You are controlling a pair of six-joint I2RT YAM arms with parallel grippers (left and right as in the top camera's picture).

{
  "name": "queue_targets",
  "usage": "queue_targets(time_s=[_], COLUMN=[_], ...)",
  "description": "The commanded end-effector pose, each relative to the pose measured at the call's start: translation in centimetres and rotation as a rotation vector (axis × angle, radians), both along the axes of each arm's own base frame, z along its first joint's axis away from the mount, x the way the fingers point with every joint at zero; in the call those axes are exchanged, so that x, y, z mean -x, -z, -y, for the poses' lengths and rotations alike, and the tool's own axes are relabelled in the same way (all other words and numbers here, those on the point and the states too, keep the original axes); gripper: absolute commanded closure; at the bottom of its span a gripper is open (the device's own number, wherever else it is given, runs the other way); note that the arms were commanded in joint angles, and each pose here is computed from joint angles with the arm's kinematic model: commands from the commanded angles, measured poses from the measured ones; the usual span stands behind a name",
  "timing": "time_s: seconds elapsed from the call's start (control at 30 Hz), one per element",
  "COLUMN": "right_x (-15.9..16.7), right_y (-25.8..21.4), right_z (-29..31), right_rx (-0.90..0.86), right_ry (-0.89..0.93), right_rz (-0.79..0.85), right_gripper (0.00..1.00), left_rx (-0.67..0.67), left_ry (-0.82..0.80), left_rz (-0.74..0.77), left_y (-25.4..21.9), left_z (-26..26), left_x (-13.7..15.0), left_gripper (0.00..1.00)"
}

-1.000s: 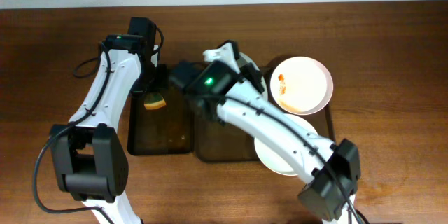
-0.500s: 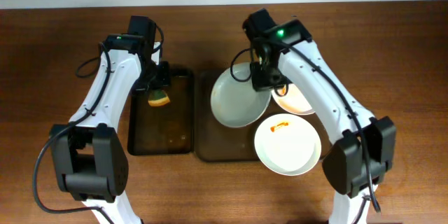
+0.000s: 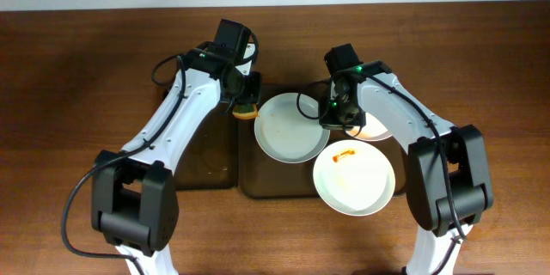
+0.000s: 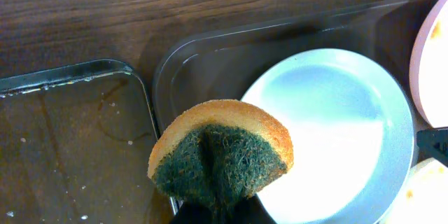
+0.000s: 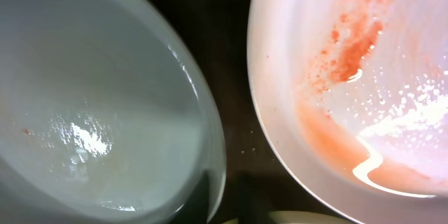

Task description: Clean dirty plates on tray and stack at the side

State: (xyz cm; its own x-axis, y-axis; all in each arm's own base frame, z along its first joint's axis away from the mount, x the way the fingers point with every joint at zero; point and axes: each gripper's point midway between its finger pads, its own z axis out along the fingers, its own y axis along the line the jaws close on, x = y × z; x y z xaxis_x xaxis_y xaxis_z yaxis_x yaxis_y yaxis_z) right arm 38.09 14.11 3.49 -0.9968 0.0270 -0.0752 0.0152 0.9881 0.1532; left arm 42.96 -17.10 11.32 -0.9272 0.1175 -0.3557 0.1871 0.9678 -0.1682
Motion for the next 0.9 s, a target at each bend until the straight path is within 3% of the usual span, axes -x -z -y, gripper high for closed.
queue_targets(time_s=[0.0, 0.03, 0.1, 0.27, 0.3, 0.33, 0.4, 0.53, 0.77, 0.87], right_x=[0.6, 0.7, 0.7, 1.4, 1.6, 1.8, 1.5, 1.4, 1.0, 1.0], right_y=[0.1, 0.1, 0.1, 1.2, 1.6, 1.9, 1.9, 1.9, 1.9, 1.9], right_z=[-0.5, -0.5, -0.4, -0.2, -0.2, -0.1, -0.2, -0.2, -0.3, -0.3], right_rx=[-0.023, -0.022, -0.019, -0.014, -0.016, -0.013, -0.016, -0.017, -0.023, -0.023], right_ry=[-0.020, -0.020, -0.020, -0.017, -0.017, -0.019, -0.020, -0.020, -0.009, -0.009], right_rz=[-0.018, -0.019, -0.019, -0.035, -0.040, -0.043, -0.028, -0.025, -0.012, -0.012], right_gripper=[0.78, 0.77, 0.64, 0.64, 0.65, 0.78, 0.95, 0.96, 0.96, 0.96], left_rx=[0.018, 0.016, 0.010, -0.001, -0.012, -0.004, 0.004, -0.004, -0.066, -0.106], left_ry=[0.015, 0.024, 0.048, 0.094, 0.092, 0.093, 0.098, 0.103, 0.180, 0.179], left_rz=[0.013, 0.009, -0.012, -0.003, 0.002, 0.017, 0.032, 0.003, -0.074, -0.071], left_y=[-0.3, 0.0, 1.7, 3.8, 4.5, 4.9, 5.5, 8.2, 10.4, 11.6], left_z=[1.3, 1.7, 2.9, 5.3, 5.4, 5.7, 6.3, 6.6, 9.0, 9.0], left_x=[0.4, 0.4, 0.5, 0.3, 0.0, -0.6, -1.1, -1.3, 2.2, 2.1], left_gripper=[1.00, 1.00, 1.00, 1.00, 1.00, 1.00, 1.00, 1.00, 1.00, 1.00])
